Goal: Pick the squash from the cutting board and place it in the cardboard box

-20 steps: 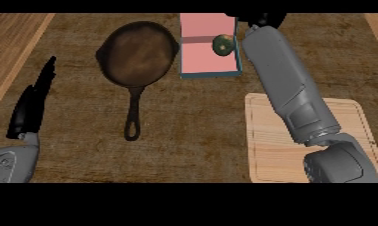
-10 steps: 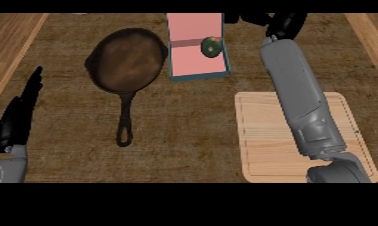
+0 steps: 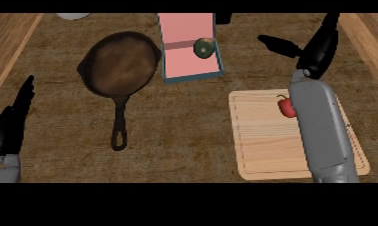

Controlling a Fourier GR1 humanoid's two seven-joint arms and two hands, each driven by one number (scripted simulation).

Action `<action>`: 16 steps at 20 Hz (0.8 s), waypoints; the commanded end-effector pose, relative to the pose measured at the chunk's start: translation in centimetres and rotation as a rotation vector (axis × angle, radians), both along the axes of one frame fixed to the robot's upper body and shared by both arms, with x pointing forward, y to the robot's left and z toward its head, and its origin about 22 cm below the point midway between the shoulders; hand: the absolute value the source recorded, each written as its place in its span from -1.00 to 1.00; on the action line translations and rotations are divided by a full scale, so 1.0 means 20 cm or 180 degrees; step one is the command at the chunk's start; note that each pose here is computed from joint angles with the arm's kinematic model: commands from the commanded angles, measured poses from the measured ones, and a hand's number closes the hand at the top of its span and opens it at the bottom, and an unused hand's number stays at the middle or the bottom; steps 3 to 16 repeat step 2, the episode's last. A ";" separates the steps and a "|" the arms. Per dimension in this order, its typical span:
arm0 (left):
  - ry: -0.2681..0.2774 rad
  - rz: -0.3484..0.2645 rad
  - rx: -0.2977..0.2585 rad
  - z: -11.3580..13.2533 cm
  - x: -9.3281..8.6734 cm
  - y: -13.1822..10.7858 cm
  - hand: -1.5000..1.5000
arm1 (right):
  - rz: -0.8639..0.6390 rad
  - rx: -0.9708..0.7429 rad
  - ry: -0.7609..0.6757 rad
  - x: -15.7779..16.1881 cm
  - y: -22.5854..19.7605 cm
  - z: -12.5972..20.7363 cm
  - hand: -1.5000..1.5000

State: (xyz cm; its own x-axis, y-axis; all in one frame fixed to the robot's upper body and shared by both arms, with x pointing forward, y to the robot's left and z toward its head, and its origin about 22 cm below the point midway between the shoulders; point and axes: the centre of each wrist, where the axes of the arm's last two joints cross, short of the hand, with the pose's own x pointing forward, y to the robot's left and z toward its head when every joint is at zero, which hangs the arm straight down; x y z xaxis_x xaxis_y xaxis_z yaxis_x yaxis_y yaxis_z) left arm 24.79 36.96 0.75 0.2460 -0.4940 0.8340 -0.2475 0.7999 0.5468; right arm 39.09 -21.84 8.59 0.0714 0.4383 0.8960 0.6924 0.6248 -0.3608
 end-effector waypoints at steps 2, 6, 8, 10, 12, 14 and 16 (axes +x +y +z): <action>0.0039 -0.0017 -0.0008 -0.05 -0.03 -0.02 0.00 | 0.0191 -0.0123 0.0284 -0.29 -0.14 -0.05 -1.00; 0.0039 -0.0017 -0.0008 -0.05 -0.03 -0.02 0.00 | 0.0191 -0.0123 0.0284 -0.29 -0.14 -0.05 -1.00; 0.0039 -0.0017 -0.0008 -0.05 -0.03 -0.02 0.00 | 0.0191 -0.0123 0.0284 -0.29 -0.14 -0.05 -1.00; 0.0039 -0.0017 -0.0008 -0.05 -0.03 -0.02 0.00 | 0.0191 -0.0123 0.0284 -0.29 -0.14 -0.05 -1.00; 0.0039 -0.0017 -0.0008 -0.05 -0.03 -0.02 0.00 | 0.0191 -0.0123 0.0284 -0.29 -0.14 -0.05 -1.00; 0.0039 -0.0017 -0.0008 -0.05 -0.03 -0.02 0.00 | 0.0191 -0.0123 0.0284 -0.29 -0.14 -0.05 -1.00; 0.0039 -0.0017 -0.0008 -0.05 -0.03 -0.02 0.00 | 0.0191 -0.0123 0.0284 -0.29 -0.14 -0.05 -1.00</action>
